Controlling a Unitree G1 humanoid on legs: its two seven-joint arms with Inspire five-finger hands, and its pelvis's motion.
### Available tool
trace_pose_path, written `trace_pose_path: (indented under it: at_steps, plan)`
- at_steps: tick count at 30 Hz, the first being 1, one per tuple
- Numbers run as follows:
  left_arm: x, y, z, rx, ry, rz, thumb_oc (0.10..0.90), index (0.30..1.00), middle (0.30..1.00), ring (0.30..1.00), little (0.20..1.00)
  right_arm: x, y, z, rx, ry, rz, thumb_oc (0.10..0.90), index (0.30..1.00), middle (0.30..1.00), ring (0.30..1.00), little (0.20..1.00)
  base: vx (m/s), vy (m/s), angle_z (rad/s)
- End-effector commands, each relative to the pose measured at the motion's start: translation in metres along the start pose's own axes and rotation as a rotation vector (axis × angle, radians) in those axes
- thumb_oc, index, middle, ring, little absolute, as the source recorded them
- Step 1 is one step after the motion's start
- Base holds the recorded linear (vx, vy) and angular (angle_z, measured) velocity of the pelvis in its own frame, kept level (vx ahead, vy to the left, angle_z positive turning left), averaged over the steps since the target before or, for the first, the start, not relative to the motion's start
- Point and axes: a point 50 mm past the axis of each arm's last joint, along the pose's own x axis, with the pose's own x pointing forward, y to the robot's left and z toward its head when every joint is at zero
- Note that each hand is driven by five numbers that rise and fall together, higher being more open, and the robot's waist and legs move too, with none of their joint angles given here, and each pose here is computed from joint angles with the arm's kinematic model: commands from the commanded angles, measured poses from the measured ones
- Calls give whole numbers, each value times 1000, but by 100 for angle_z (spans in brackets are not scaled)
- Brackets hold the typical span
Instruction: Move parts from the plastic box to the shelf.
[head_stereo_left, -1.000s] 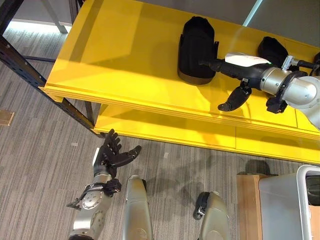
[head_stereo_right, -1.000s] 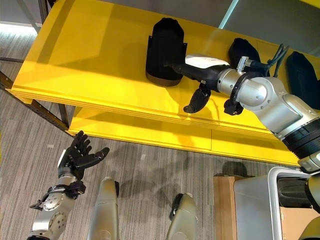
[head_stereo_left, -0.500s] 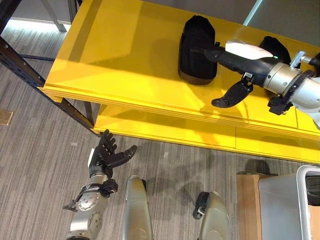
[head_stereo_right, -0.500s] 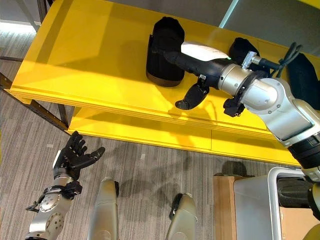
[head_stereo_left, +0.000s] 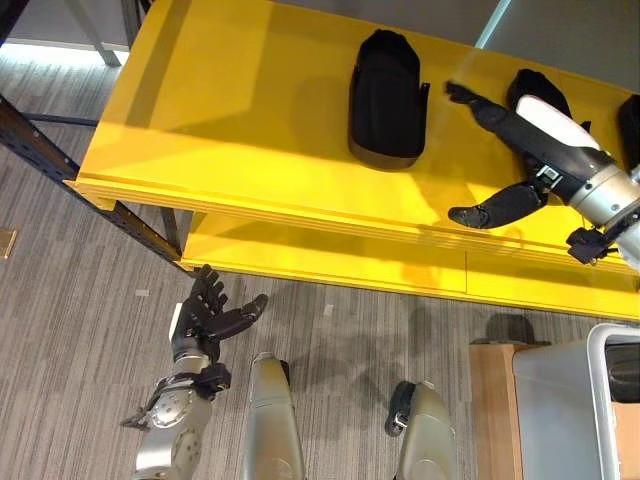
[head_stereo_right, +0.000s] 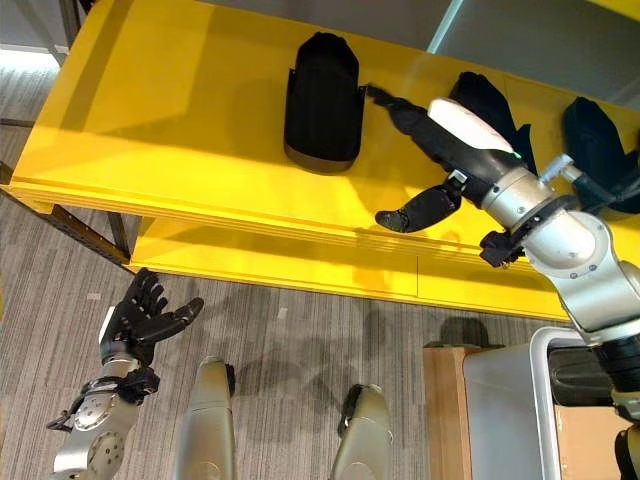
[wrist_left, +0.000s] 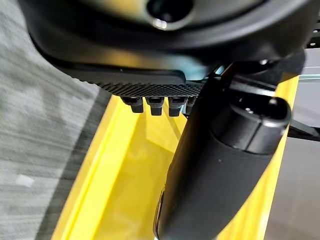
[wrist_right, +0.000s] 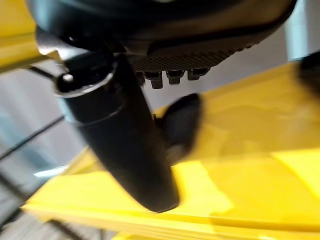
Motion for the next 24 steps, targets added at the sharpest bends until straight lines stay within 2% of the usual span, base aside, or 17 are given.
trace_pose_path:
  at_steps: [1,2,5,16,24]
  plan:
    - [4,-11,29,20,-174,-73,900,1000,1000,1000,1000,5,-42,28,-60,-136,-186,900,1000,1000,1000,1000,0,0,0]
    - [1,-9,27,17,-168,-67,900,1000,1000,1000,1000,-9,-43,-9,12,14,-275,900,1000,1000,1000,1000,0,0,0]
    - [0,-8,25,26,-156,-69,900,1000,1000,1000,1000,-18,-41,-27,58,83,-312,900,1000,1000,1000,1000,0,-2,-1]
    - [0,-8,23,15,-148,-64,900,1000,1000,1000,1000,-35,-38,-73,197,268,-467,900,1000,1000,1000,1000,2,-2,-2]
    - [0,-8,21,11,-141,-64,900,1000,1000,1000,1000,-38,-35,-84,230,320,-498,900,1000,1000,1000,1000,2,-4,1]
